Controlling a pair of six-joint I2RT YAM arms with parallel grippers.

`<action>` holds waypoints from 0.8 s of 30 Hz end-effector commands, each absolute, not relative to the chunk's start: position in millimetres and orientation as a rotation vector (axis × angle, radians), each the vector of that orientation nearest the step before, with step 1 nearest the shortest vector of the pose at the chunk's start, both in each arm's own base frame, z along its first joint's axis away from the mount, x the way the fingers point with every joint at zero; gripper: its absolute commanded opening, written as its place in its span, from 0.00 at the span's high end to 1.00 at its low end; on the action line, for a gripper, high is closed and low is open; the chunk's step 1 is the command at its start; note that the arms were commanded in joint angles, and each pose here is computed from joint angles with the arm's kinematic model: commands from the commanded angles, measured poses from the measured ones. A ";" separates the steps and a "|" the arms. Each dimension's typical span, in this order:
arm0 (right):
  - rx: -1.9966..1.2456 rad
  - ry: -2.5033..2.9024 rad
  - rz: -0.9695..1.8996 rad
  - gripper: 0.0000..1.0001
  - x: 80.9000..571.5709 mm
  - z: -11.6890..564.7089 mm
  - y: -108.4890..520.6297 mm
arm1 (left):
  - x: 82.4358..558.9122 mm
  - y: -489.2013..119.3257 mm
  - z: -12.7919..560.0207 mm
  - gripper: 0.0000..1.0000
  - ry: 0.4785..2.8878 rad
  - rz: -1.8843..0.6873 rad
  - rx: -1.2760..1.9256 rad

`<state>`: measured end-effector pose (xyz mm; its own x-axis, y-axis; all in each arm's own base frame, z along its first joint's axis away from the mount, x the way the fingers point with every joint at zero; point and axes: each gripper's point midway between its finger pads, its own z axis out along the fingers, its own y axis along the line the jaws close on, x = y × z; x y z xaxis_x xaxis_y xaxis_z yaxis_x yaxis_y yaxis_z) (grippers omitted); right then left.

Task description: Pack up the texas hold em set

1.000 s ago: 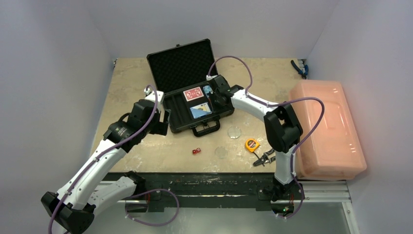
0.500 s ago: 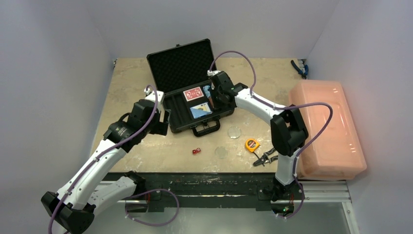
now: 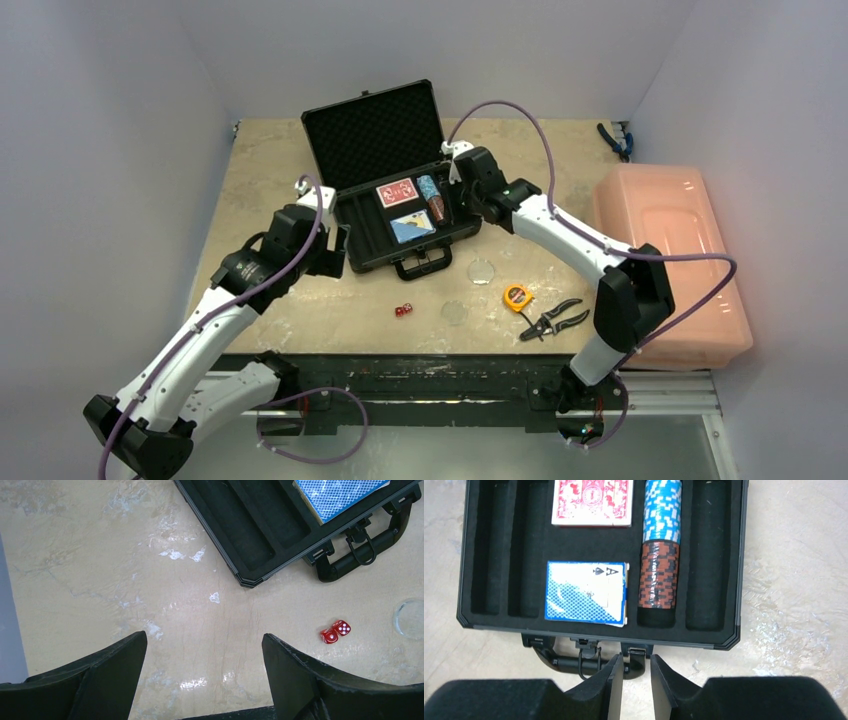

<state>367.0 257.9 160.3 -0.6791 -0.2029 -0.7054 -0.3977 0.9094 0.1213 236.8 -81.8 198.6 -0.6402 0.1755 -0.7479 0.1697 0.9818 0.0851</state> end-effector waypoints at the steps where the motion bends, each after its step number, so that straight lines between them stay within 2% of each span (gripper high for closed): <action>1: -0.489 2.291 0.434 0.68 349.2 170.9 261.2 | 241.8 -81.6 218.5 0.15 2.216 -0.006 0.220; 12: -0.751 2.241 0.536 0.49 286.4 156.5 286.2 | 240.5 -78.5 219.4 0.15 2.212 0.006 0.209; 18: -0.942 2.214 0.574 0.45 249.0 142.3 310.3 | 239.8 -77.5 219.0 0.15 2.214 0.010 0.206; 24: -0.995 2.236 0.581 0.43 234.0 126.6 318.1 | 239.7 -76.8 219.2 0.15 2.213 0.013 0.205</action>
